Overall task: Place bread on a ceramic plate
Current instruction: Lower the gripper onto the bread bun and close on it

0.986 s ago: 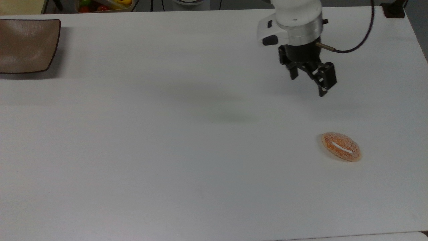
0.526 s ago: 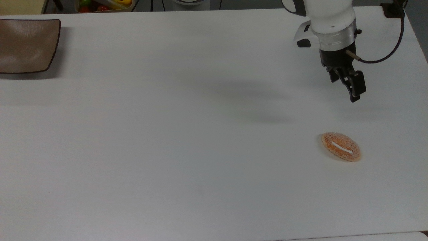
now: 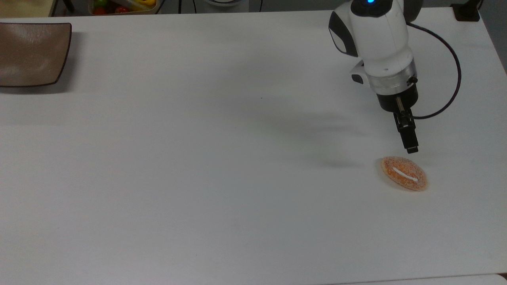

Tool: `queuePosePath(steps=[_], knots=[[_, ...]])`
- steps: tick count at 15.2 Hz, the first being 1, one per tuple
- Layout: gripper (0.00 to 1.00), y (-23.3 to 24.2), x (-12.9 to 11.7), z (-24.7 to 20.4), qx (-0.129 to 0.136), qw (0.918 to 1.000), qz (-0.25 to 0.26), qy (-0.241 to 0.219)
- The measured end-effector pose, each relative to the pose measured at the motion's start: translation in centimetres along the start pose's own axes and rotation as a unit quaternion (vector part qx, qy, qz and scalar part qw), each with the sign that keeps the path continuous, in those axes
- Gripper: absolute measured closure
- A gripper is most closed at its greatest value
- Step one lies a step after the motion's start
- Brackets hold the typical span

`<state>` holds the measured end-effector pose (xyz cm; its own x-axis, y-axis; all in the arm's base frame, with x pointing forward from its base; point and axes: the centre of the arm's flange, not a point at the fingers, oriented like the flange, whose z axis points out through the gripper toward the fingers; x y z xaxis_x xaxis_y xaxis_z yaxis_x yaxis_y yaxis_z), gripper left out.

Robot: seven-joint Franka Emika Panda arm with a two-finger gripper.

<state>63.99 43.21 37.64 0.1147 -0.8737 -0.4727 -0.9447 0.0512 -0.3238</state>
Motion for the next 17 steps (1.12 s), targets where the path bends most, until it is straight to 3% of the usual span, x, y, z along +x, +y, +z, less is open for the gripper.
queuePosePath(steps=[4, 9, 13, 15, 17], knots=[[0.02, 0.2, -0.2, 4.3, 0.018, 0.9987, 0.040, 0.024], [0.03, -0.8, 1.7, 7.1, 0.033, 0.9969, 0.058, 0.041], [0.07, -1.1, 2.2, 8.2, 0.060, 0.9961, 0.058, 0.028], [0.23, -0.9, 2.4, 8.6, 0.059, 0.9961, 0.059, 0.029], [0.46, -1.0, 2.4, 8.6, 0.060, 0.9961, 0.059, 0.029]])
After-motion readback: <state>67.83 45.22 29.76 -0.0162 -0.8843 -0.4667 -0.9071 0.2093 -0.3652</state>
